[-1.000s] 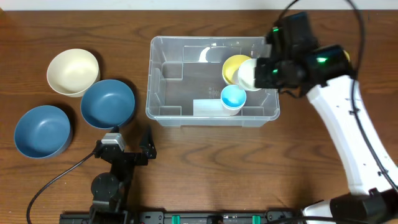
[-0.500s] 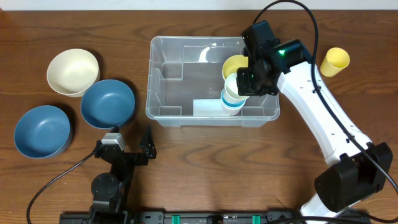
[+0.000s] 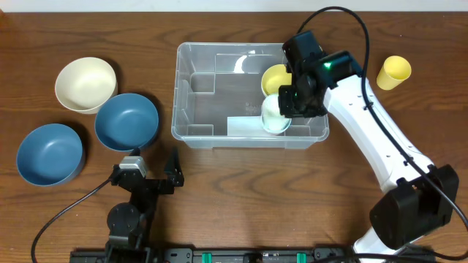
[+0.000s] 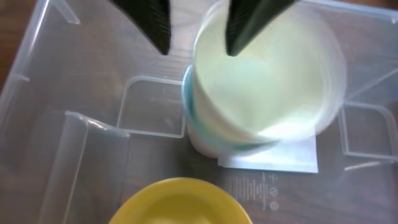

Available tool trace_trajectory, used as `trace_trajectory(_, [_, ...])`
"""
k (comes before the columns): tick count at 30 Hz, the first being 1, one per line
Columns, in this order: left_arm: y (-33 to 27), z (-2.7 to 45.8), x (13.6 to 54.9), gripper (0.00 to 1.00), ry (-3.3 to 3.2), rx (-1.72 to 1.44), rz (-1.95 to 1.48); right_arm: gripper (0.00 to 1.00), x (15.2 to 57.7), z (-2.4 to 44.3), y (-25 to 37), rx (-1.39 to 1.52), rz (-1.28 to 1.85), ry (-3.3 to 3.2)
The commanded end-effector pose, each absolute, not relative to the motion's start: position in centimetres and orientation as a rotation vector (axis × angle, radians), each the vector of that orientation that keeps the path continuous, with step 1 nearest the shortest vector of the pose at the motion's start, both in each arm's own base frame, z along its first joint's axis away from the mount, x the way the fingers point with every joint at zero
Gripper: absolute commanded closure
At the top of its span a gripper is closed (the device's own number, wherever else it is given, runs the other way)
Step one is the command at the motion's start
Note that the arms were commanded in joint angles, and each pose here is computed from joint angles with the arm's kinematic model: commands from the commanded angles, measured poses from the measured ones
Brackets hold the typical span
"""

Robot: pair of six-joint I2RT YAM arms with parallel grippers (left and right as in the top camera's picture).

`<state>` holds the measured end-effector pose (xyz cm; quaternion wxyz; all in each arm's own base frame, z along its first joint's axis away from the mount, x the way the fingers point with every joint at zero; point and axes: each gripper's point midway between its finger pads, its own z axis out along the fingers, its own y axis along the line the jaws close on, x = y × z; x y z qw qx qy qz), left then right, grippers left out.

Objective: Pack container
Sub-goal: 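Lower the white cup onto the stacked cups and release, then move the right gripper to a yellow cup and grasp its rim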

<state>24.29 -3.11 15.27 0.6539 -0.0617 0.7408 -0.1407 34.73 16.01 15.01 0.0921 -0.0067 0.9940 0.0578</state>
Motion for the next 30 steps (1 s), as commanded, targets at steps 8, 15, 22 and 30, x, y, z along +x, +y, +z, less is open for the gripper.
trace_trajectory(8, [-2.9, 13.7, 24.2, 0.02, 1.726, -0.134, -0.292, 0.51, 36.0, 15.1, 16.8, -0.076, 0.186, 2.892])
trace_trajectory(15, [-2.9, 13.7, 24.2, 0.02, 1.726, -0.134, -0.292, 0.46, 39.7, 19.3, 11.5, 0.170, 0.217, 2.764])
trace_trajectory(22, [-2.9, 13.7, 24.2, 0.02, 1.726, -0.134, -0.292, 0.38, 43.7, 20.9, -0.3, 0.559, 0.167, 2.597])
trace_trajectory(30, [-2.9, 13.7, 24.2, 0.02, 1.726, -0.134, -0.292, 0.36, 45.3, 17.6, -10.9, 0.872, 0.105, 2.508])
